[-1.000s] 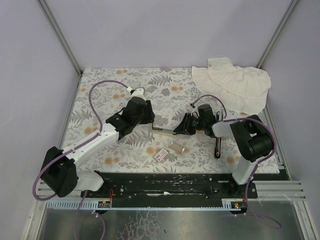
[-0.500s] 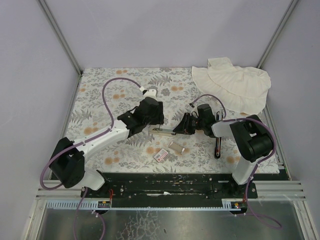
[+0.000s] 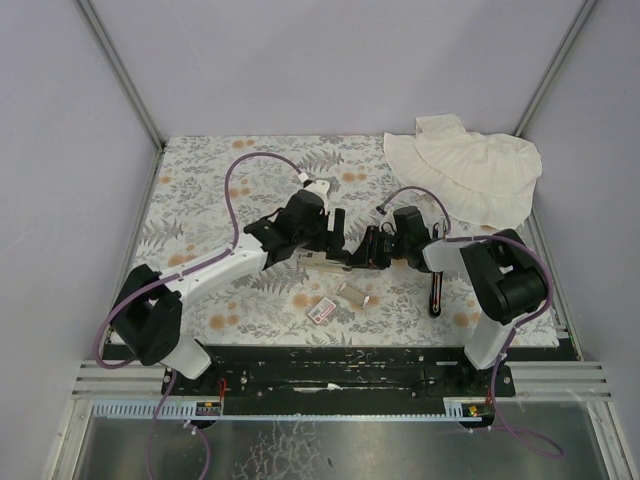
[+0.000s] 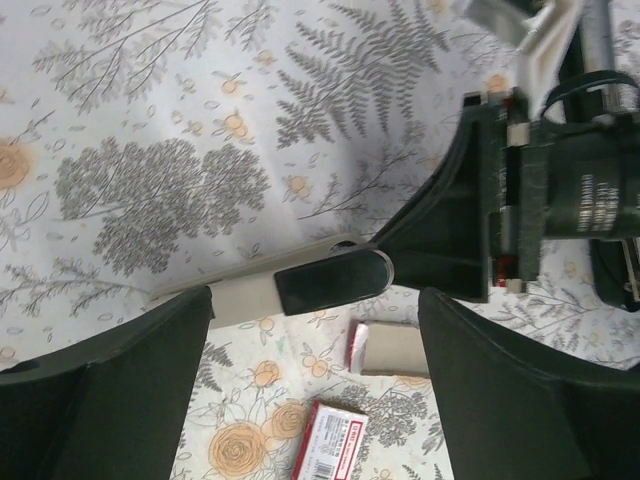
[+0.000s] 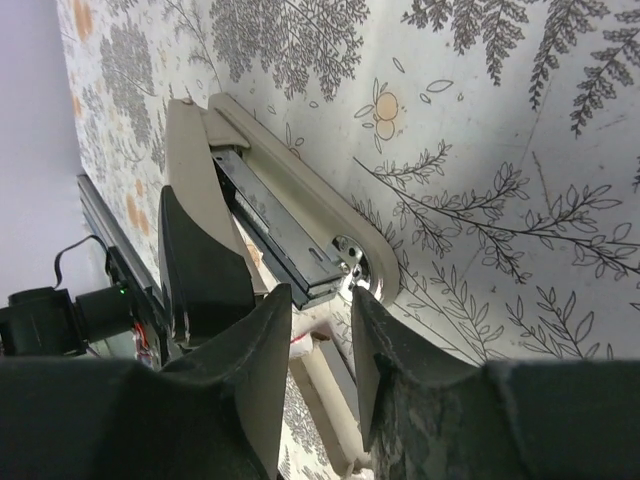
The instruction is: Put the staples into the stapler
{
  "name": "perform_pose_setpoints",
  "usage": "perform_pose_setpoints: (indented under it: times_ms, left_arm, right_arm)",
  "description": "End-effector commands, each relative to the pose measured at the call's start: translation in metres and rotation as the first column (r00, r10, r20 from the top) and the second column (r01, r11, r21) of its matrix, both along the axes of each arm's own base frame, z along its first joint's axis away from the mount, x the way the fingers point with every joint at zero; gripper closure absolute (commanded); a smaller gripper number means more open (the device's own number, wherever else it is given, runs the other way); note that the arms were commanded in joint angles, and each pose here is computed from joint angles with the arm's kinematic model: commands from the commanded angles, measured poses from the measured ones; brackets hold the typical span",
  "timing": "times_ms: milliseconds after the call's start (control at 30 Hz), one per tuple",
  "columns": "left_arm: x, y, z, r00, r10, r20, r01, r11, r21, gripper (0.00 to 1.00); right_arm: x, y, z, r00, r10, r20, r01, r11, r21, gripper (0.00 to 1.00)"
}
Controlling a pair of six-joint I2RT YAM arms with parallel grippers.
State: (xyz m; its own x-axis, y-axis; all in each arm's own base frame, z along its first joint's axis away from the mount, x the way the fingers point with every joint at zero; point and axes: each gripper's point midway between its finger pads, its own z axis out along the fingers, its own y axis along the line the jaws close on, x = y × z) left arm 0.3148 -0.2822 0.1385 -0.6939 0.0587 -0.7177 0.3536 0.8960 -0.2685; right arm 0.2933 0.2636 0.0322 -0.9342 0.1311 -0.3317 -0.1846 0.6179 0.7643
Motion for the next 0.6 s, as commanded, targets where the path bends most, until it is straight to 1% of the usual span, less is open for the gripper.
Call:
perform_pose_setpoints:
  times_ms: [0, 133, 167, 267, 400, 567]
  left_arm:
    - [0.005, -0.015, 0.022, 0.984, -0.169, 0.062, 0.168, 0.986, 0.013, 0.16]
    - [0.005, -0.009, 0.015, 0.937, -0.341, 0.07, 0.334, 0.937, 0.098, 0.14]
    - [0.005, -0.007, 0.009, 0.922, -0.382, 0.065, 0.372, 0.919, 0.129, 0.14]
    - [0.005, -0.001, -0.017, 0.88, -0.474, 0.028, 0.458, 0.863, 0.214, 0.14]
    - [0.001, -0.005, -0.042, 0.828, -0.561, -0.02, 0.551, 0.804, 0.223, 0.14]
    - [0.003, -0.009, -0.063, 0.799, -0.597, -0.062, 0.594, 0.77, 0.235, 0.14]
  right_arm:
    - [-0.003, -0.005, 0.014, 0.997, 0.067, 0.041, -0.066, 0.997, -0.03, 0.62]
    - [-0.003, -0.024, 0.021, 0.996, 0.07, 0.047, -0.067, 0.996, -0.06, 0.56]
    - [-0.002, -0.029, 0.029, 0.995, 0.068, 0.068, -0.064, 0.996, -0.068, 0.54]
    - [0.001, -0.048, 0.037, 0.993, 0.063, 0.098, -0.052, 0.992, -0.112, 0.45]
    - [0.002, -0.07, 0.048, 0.991, 0.042, 0.126, -0.026, 0.992, -0.127, 0.34]
    - [-0.004, -0.078, 0.062, 0.987, 0.035, 0.155, -0.019, 0.994, -0.107, 0.28]
